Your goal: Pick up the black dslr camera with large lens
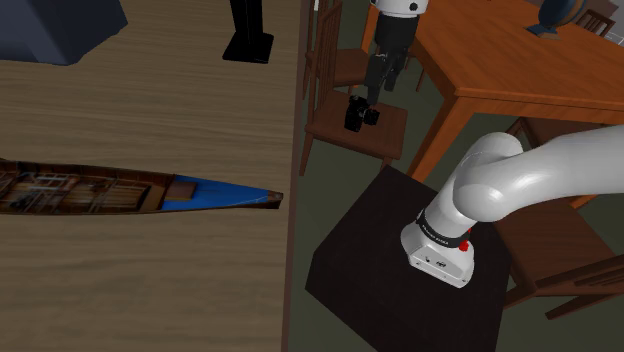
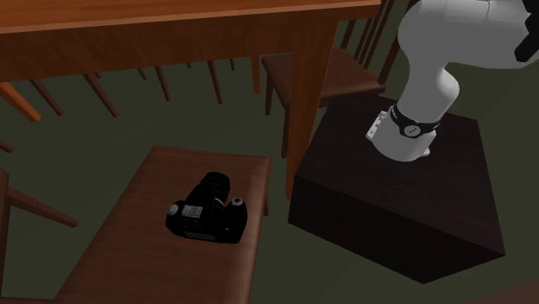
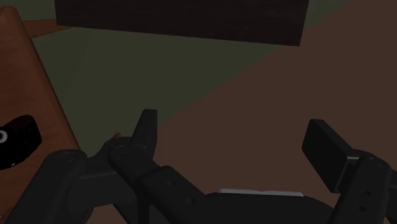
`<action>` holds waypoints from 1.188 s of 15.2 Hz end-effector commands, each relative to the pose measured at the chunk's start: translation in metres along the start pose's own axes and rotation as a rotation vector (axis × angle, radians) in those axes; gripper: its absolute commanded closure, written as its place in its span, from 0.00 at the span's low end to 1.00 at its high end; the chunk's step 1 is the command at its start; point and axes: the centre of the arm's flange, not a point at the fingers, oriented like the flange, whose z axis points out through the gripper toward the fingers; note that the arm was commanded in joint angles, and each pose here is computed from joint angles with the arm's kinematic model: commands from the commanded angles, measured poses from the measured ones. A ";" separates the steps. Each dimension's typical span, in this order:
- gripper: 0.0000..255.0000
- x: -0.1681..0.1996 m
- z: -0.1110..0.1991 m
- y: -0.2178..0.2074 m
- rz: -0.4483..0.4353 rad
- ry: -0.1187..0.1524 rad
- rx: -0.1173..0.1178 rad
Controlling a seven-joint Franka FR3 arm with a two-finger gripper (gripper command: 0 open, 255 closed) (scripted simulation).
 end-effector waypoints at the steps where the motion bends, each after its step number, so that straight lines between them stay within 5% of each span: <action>1: 0.00 0.000 0.000 0.000 0.000 0.000 0.000; 18: 0.00 0.064 0.090 0.197 -0.182 -0.030 0.007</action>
